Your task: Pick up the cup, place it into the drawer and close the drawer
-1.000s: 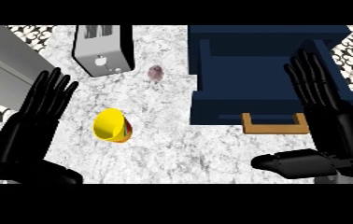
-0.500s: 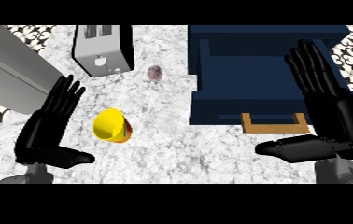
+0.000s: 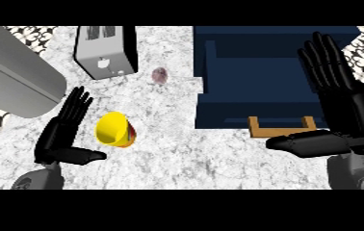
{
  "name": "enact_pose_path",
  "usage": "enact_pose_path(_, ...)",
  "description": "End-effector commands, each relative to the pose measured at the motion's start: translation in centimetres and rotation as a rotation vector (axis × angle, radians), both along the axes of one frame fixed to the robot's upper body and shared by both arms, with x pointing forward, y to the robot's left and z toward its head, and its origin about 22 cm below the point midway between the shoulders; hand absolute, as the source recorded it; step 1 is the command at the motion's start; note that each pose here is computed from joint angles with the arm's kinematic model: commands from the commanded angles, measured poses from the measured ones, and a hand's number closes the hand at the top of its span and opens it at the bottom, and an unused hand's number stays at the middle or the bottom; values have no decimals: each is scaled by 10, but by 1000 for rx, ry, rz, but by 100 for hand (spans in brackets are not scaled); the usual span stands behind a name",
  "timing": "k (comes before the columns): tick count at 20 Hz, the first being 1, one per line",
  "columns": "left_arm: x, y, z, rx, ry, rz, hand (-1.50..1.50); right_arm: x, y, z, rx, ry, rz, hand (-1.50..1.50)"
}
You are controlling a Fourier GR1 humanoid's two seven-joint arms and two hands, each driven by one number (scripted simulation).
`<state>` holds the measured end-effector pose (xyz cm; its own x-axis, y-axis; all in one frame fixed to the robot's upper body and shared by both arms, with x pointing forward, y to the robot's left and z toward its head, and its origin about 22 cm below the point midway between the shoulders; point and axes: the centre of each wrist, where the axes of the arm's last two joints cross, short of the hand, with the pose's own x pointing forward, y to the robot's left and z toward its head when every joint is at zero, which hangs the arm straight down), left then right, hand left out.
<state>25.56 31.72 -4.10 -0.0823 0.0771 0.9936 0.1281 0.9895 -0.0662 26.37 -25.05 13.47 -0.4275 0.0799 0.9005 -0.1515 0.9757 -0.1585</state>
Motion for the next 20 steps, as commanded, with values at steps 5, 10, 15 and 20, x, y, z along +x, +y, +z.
enact_pose_path(5, -3, 24, -59, 5, 57, 16, -150, 3, 1, 2, 9, -3, 16, -150)
enact_pose_path(10, -9, 21, -92, 13, 46, 16, -150, 1, 1, 9, 2, 0, 13, -150)
enact_pose_path(15, -7, 14, -106, 9, 30, 41, -150, 15, -9, 16, 1, -10, 20, -150)
enact_pose_path(20, 10, 11, -97, 1, -7, 41, -150, 21, 7, -7, -8, 3, 22, -150)
